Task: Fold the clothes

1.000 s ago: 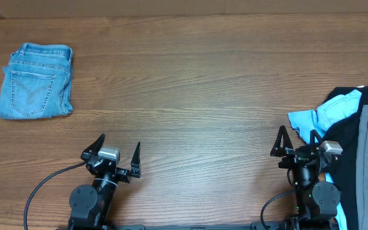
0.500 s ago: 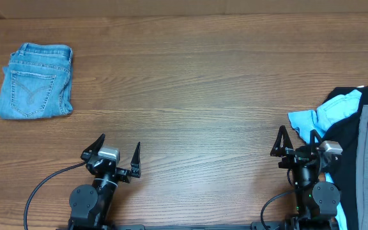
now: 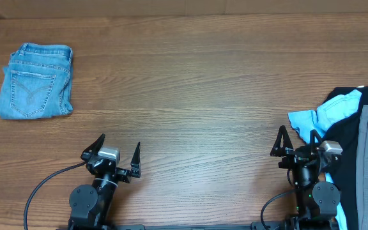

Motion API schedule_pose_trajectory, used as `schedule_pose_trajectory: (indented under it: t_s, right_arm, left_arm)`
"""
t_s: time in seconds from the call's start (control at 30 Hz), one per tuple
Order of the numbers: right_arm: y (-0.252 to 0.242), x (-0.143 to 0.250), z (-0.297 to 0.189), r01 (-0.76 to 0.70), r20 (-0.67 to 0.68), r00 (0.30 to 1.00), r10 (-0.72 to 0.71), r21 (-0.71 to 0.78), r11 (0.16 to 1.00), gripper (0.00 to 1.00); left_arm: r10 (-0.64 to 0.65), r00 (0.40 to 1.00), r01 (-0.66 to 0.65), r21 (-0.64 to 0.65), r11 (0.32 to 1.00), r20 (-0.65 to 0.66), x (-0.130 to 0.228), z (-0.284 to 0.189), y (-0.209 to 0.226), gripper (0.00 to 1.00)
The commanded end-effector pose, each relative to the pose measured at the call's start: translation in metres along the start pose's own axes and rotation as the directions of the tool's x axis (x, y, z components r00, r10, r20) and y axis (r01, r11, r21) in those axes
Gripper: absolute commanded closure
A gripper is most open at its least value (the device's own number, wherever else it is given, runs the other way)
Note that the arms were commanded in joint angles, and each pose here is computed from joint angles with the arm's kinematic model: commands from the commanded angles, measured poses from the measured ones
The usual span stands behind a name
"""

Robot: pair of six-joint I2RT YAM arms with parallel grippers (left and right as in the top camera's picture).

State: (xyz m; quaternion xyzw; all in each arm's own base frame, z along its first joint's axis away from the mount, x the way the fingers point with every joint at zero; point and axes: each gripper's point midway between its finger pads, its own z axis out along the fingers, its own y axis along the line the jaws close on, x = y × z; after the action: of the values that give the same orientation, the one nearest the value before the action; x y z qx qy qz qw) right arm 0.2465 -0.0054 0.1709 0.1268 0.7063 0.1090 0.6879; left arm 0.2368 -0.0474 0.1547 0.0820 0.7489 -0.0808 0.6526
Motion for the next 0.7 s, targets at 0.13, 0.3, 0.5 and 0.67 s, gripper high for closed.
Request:
schedule_pose_trajectory:
  t_s: [0.13,0.3,0.5,0.67]
  right_arm:
    - [-0.0009,0.0005,0.0000,0.003,0.008,1.000,-0.003,0.000,1.000,0.00]
    - [-0.0009,0.0005,0.0000,0.003,0.008,1.000,-0.003,0.000,1.000,0.00]
    - [-0.0009,0.0005,0.0000,0.003,0.008,1.000,-0.003,0.000,1.000,0.00]
    - [-0.0008,0.0005,0.0000,0.003,0.008,1.000,-0.003,-0.001,1.000,0.00]
  left_arm:
    - [-0.010,1.000,0.010,-0.012,1.000,0.002,0.0012,0.0003,0.0026,0.00]
    - [-0.010,1.000,0.010,-0.012,1.000,0.002,0.0012,0.0003,0.0026,0.00]
    - [-0.009,1.000,0.009,-0.011,1.000,0.009,-0.0004,0.0003,0.0026,0.00]
    - [-0.009,1.000,0.009,-0.012,1.000,0.010,-0.0006,0.0003,0.0026,0.00]
